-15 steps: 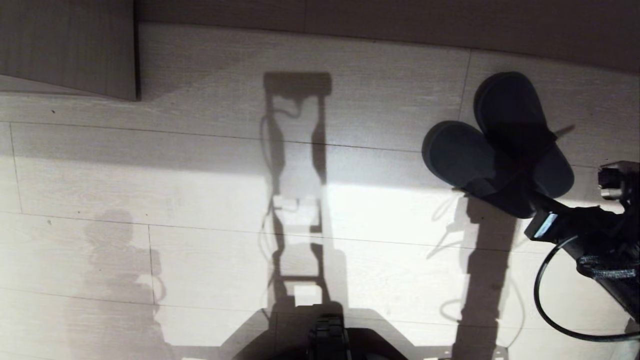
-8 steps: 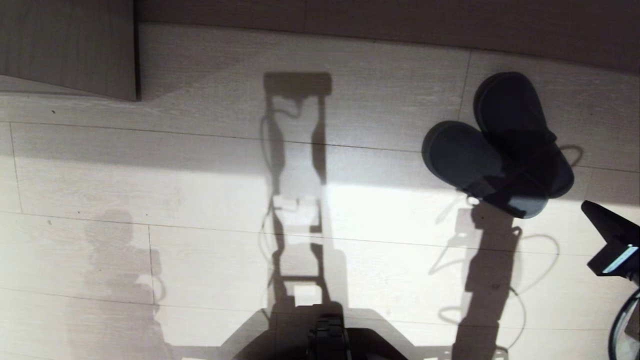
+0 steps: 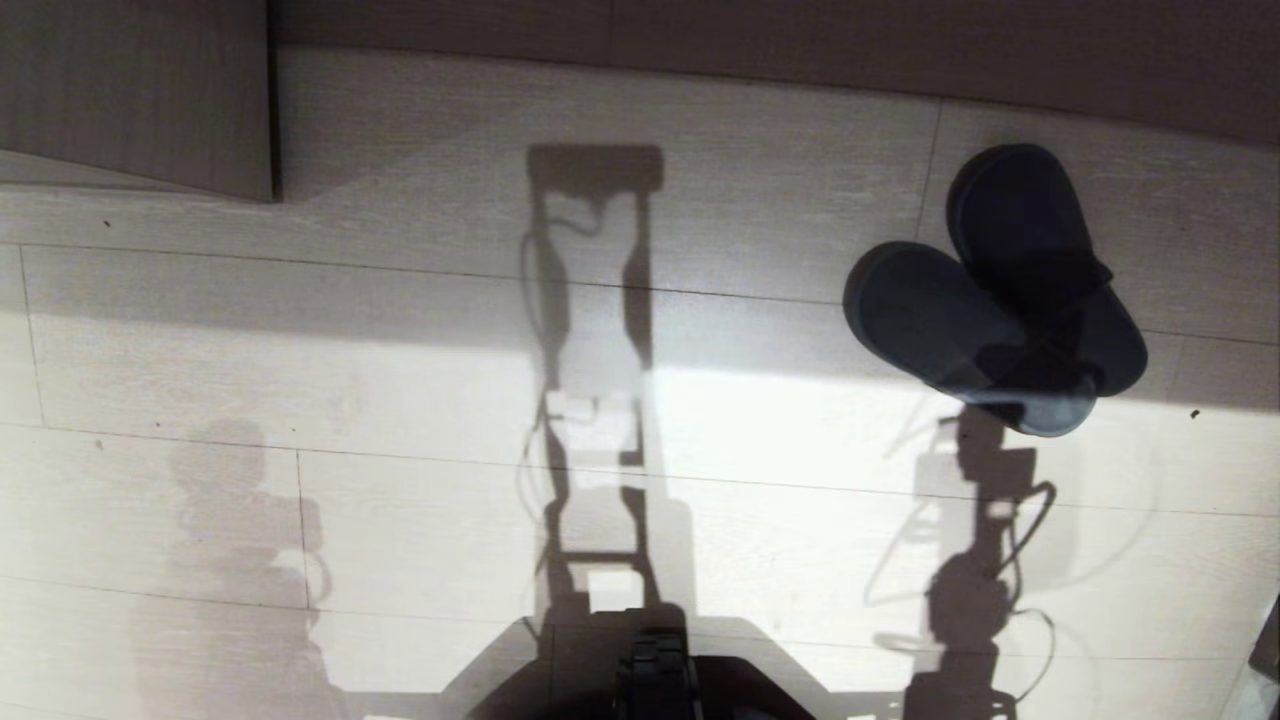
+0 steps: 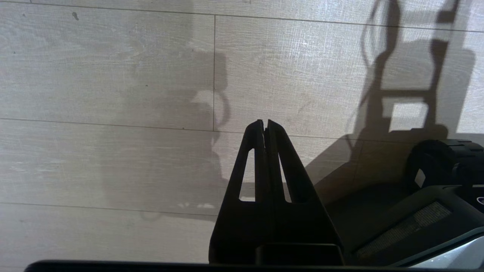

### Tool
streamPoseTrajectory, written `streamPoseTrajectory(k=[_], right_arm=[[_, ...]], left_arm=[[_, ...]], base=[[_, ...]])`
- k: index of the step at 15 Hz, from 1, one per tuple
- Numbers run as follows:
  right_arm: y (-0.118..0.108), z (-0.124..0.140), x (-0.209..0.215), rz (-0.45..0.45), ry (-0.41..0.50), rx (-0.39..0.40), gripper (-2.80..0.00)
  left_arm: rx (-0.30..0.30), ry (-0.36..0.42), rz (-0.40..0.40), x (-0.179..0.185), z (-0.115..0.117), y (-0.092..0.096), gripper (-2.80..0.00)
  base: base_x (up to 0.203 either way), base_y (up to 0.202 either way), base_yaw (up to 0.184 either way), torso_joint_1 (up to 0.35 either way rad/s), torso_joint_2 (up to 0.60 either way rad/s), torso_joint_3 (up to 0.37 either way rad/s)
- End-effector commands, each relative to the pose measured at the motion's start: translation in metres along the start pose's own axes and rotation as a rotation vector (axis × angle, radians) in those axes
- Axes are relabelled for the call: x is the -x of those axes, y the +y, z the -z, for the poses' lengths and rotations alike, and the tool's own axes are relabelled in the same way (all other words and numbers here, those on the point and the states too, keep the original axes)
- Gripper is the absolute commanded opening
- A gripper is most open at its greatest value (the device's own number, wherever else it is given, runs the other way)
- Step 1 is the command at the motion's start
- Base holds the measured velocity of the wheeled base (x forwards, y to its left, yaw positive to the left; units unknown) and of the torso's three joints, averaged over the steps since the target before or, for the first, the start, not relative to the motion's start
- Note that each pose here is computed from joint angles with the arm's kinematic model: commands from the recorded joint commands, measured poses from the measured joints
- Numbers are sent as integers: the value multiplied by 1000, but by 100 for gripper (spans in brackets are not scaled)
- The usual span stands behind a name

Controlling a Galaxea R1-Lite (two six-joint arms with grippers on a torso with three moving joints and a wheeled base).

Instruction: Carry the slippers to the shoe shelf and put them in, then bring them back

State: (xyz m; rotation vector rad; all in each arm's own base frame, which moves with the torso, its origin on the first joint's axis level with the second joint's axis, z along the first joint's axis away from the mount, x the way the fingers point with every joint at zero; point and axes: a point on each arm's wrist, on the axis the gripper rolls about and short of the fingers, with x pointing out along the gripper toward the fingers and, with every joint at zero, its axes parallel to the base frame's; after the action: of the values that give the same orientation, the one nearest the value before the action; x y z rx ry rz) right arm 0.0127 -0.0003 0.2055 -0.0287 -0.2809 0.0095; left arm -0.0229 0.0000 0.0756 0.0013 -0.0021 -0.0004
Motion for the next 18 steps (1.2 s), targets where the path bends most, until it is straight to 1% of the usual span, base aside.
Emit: streamPoseTrajectory(k=[1,2,3,4,5,6,7,8,10,11,12,14,16,18], right_arm=[[-1,8,33,-2,-76,13,-280],[-1,20,32,-4,-61,21,-280],[0,27,32,-3,-71,33,-280],[0,29,32,2,-90,58,-280],[0,29,33,12,-89,75,-280],[1,31,36,45,-87,92,-280],[1,36,42,59,-69,103,-280],[2,46,45,52,-36,103,-280],[3,62,55,14,-19,92,-280],[4,73,61,0,3,87,-280],[4,86,66,-10,48,81,-280],[5,104,68,-22,176,67,-280],[5,115,70,-9,283,62,-280],[5,115,70,-6,285,58,-280]], left_arm=[[1,-1,0,0,0,0,-280],[1,0,0,0,0,0,-280],[1,-1,0,0,0,0,-280],[1,1,1,0,0,0,-280],[1,-1,0,0,0,0,-280],[1,1,1,0,0,0,-280],[1,-1,1,0,0,0,-280],[1,-1,1,0,0,0,-280],[1,0,1,0,0,0,-280],[1,1,1,0,0,0,-280],[1,1,0,0,0,0,-280],[1,0,0,0,0,0,-280],[1,-1,0,0,0,0,-280],[1,1,0,0,0,0,-280]], base=[[0,0,0,0,0,0],[0,0,0,0,0,0],[0,0,0,0,0,0],[0,0,0,0,0,0],[0,0,0,0,0,0],[0,0,0,0,0,0],[0,0,0,0,0,0],[0,0,0,0,0,0],[0,0,0,0,0,0],[0,0,0,0,0,0],[0,0,0,0,0,0],[0,0,0,0,0,0],[0,0,0,0,0,0],[0,0,0,0,0,0]])
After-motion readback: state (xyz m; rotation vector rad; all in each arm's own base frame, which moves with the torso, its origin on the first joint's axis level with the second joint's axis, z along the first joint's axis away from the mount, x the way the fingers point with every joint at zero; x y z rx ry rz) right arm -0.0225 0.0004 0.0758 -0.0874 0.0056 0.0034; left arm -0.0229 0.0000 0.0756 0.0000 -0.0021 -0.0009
